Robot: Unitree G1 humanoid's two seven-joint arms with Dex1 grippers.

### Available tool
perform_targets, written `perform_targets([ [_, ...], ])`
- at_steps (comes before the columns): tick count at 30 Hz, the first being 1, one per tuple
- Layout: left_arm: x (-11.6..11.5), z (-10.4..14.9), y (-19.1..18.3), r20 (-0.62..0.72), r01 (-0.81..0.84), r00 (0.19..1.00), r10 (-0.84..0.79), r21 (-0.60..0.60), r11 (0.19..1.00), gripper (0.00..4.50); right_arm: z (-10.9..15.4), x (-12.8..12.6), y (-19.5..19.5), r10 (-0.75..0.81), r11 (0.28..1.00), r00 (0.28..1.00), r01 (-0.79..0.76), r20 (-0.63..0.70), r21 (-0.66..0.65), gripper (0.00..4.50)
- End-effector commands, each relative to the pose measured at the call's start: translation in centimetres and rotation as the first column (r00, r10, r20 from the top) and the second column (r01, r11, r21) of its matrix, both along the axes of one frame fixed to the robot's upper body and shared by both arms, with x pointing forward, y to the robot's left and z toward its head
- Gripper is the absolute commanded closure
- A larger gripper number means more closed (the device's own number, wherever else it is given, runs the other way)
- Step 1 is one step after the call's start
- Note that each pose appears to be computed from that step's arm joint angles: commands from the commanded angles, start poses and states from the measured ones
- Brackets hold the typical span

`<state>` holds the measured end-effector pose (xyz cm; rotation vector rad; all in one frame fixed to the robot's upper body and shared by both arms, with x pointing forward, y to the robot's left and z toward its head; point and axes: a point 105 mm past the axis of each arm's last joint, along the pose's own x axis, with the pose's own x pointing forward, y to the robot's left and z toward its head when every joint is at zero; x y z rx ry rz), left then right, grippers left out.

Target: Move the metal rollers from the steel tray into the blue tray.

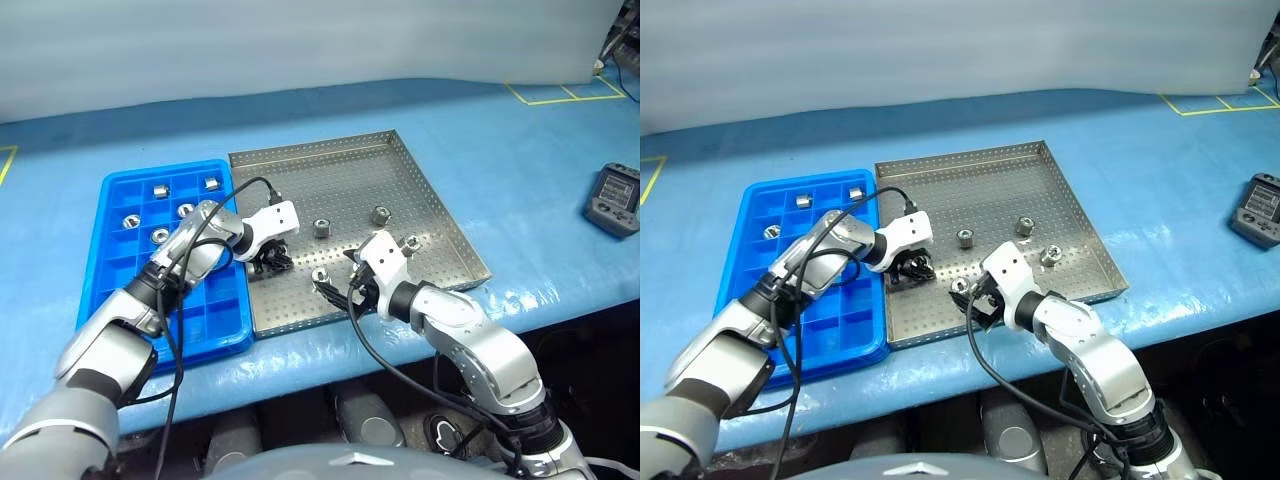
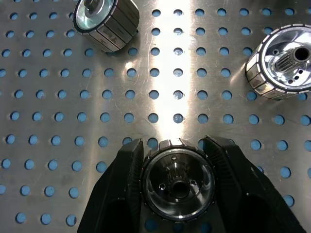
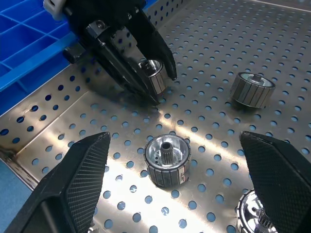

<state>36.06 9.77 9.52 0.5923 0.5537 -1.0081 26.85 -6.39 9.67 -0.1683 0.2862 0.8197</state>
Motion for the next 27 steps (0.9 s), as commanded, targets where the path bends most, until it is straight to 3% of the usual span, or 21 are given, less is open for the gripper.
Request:
perform_targets([
  [1,1.3,7.0,0.4,0.196,-0.135,0.959,0.204,-0.316,0.939,2.81,1.6,0.0,0.7,0.033,0.999,0.998,-0.034,0.062,0.026,0.00],
  [3,1.2,8.6,1.9,0.231,-0.218,0.910,0.344,-0.439,0.871,2.81,1.6,0.0,1.0,0.049,0.998,0.997,-0.051,0.063,0.026,0.00],
  [6,0.1,9.5,5.6,0.284,-0.371,0.760,0.585,-0.550,0.748,2.81,1.8,-0.2,1.8,0.091,0.995,0.993,-0.093,0.072,0.031,0.00],
  [11,-2.6,9.1,10.0,0.359,-0.495,0.529,0.769,-0.605,0.623,2.81,1.9,-0.5,3.0,0.152,0.987,0.986,-0.155,0.071,0.041,0.00],
  [15,-4.6,7.3,13.9,0.269,-0.620,0.326,0.906,-0.662,0.420,2.81,1.9,-0.6,3.8,0.198,0.978,0.978,-0.202,0.066,0.046,0.00],
  [17,-5.1,6.5,15.0,0.297,-0.663,0.259,0.919,-0.637,0.393,2.81,1.9,-0.6,4.1,0.213,0.975,0.975,-0.216,0.065,0.047,0.00],
  [22,-5.7,3.9,17.1,0.354,-0.771,0.164,0.921,-0.537,0.344,2.81,1.9,-0.6,4.4,0.238,0.970,0.969,-0.241,0.066,0.039,0.00],
  [27,-5.6,0.4,18.0,0.298,-0.837,0.186,0.936,-0.451,0.310,2.81,1.9,-0.7,4.4,0.234,0.970,0.970,-0.237,0.063,0.044,0.00],
])
